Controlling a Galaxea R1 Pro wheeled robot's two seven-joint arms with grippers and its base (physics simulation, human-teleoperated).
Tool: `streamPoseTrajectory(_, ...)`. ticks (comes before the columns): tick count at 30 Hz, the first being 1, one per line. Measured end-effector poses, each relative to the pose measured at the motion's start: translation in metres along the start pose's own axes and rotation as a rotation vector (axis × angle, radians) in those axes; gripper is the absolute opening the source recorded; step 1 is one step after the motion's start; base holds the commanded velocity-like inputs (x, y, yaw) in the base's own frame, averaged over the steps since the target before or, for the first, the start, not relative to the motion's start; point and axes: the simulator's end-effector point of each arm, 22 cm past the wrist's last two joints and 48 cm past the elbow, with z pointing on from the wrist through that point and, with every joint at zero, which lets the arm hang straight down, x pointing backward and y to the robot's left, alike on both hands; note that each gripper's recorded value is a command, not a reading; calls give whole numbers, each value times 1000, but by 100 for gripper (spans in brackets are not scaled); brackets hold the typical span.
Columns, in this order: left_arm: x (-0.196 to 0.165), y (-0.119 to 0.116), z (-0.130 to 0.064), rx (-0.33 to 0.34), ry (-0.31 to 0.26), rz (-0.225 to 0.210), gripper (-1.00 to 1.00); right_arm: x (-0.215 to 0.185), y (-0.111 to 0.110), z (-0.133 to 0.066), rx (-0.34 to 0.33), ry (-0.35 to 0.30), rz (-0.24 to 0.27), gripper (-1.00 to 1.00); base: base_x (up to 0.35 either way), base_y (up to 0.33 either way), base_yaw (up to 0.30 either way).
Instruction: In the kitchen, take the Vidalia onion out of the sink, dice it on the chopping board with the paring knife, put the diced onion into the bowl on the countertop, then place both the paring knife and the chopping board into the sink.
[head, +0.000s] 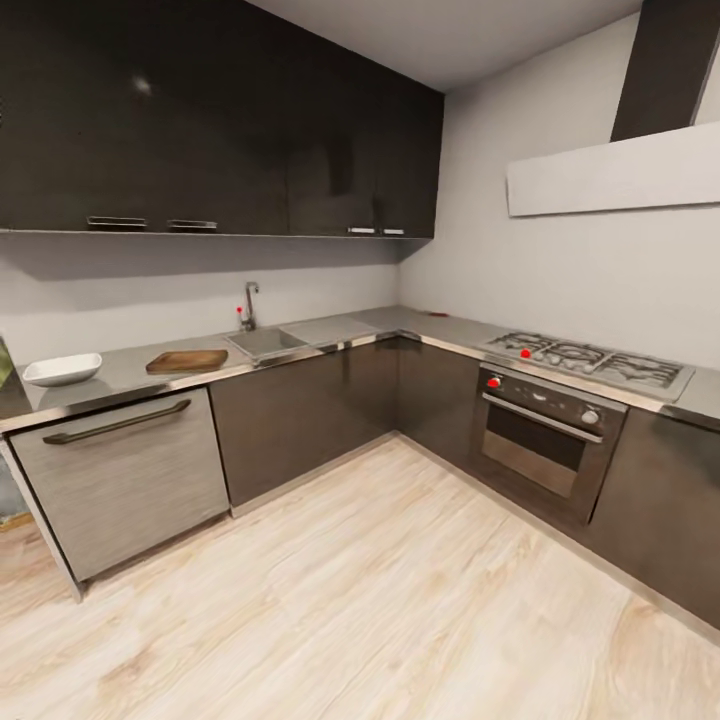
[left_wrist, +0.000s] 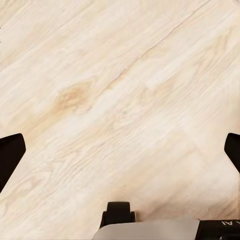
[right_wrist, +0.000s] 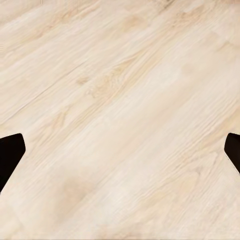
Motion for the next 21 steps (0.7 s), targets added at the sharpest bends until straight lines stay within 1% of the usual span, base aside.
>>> streamPoseTrajectory(21,1,-1,0,1,2,0,100,0,0,0,0,0,0,100,303,-178,286)
